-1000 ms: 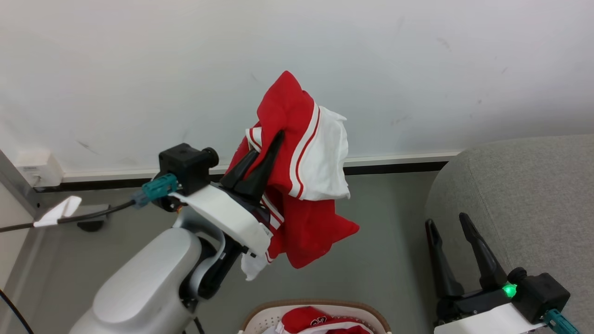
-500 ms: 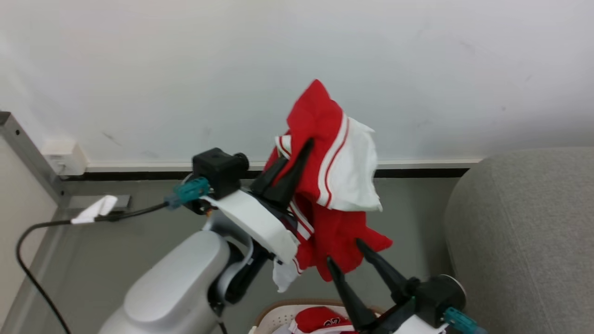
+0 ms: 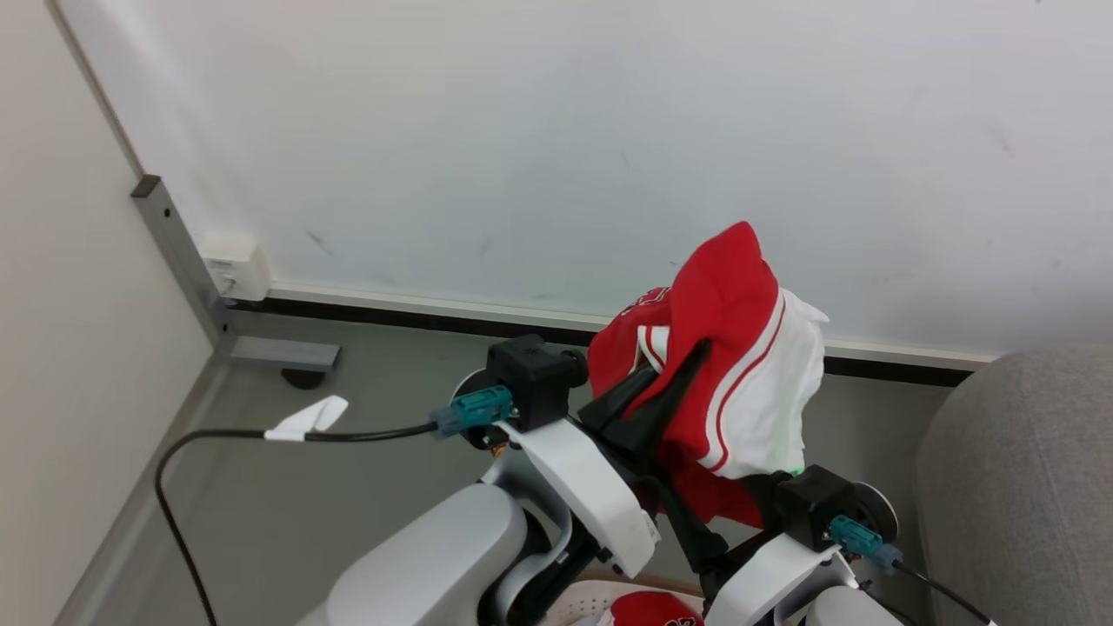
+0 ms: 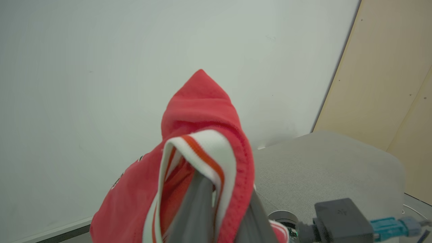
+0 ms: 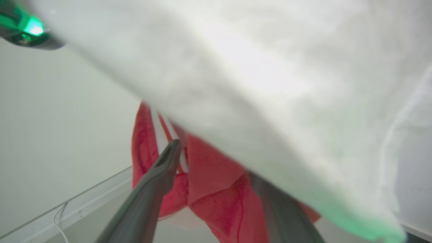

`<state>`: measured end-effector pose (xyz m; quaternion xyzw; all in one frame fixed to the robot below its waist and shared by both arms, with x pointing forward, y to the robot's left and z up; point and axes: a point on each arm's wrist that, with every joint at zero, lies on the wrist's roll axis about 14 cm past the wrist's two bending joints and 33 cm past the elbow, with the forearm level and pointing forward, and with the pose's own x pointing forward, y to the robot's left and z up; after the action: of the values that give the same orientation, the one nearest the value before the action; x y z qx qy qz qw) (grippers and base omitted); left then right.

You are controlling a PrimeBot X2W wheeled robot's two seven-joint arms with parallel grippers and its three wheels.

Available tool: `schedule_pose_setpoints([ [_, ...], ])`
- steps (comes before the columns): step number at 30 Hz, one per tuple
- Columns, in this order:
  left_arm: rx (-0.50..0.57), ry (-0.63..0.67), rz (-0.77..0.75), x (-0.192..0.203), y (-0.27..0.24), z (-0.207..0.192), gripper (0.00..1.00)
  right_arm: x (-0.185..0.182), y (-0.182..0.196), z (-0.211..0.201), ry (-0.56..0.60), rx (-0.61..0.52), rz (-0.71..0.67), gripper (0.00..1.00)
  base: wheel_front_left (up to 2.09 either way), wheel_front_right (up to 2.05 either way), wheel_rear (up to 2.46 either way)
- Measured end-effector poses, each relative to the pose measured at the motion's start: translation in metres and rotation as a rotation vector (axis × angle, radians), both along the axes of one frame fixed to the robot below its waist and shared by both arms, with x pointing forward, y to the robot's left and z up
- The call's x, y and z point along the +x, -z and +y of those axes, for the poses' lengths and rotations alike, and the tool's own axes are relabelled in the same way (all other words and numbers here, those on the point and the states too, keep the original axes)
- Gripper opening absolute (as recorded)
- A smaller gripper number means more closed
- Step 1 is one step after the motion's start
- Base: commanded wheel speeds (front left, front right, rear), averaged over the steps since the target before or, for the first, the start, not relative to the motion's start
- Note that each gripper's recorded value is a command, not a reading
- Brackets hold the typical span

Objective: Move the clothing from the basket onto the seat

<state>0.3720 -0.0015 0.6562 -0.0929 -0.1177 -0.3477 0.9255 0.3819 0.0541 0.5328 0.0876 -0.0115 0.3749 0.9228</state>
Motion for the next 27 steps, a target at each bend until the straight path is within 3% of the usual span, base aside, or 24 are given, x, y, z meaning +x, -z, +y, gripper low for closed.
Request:
schedule_pose_setpoints([
  [5, 0.010, -0.008, 0.015, -0.009, 0.005, 0.004, 0.00, 0.005, -0.009, 0.011, -0.024, -0.007, -0.025, 1.00, 0.00, 0.00, 0.00],
  [6, 0.011, -0.010, 0.016, -0.010, 0.005, 0.004, 0.00, 0.007, -0.010, 0.011, -0.022, -0.013, -0.031, 0.96, 0.00, 0.00, 0.00],
  [8, 0.012, -0.015, 0.016, -0.011, 0.005, 0.006, 0.00, 0.009, -0.011, 0.012, -0.020, -0.016, -0.034, 0.04, 0.00, 0.00, 0.00],
  [9, 0.014, -0.022, 0.018, -0.011, 0.006, 0.007, 0.00, 0.009, -0.011, 0.012, -0.020, -0.016, -0.033, 0.00, 0.00, 0.00, 0.00],
  [25, 0.026, -0.083, 0.076, 0.005, 0.029, 0.023, 0.00, 0.003, -0.022, -0.006, 0.031, 0.072, -0.039, 0.00, 0.00, 0.00, 0.00],
  [26, 0.028, -0.077, 0.083, 0.004, 0.031, 0.021, 0.06, 0.003, -0.024, -0.009, 0.040, 0.080, -0.041, 0.00, 0.00, 0.00, 0.00],
  [27, 0.030, -0.072, 0.089, 0.004, 0.034, 0.020, 0.30, 0.004, -0.024, -0.013, 0.053, 0.088, -0.041, 0.00, 0.00, 0.00, 0.00],
])
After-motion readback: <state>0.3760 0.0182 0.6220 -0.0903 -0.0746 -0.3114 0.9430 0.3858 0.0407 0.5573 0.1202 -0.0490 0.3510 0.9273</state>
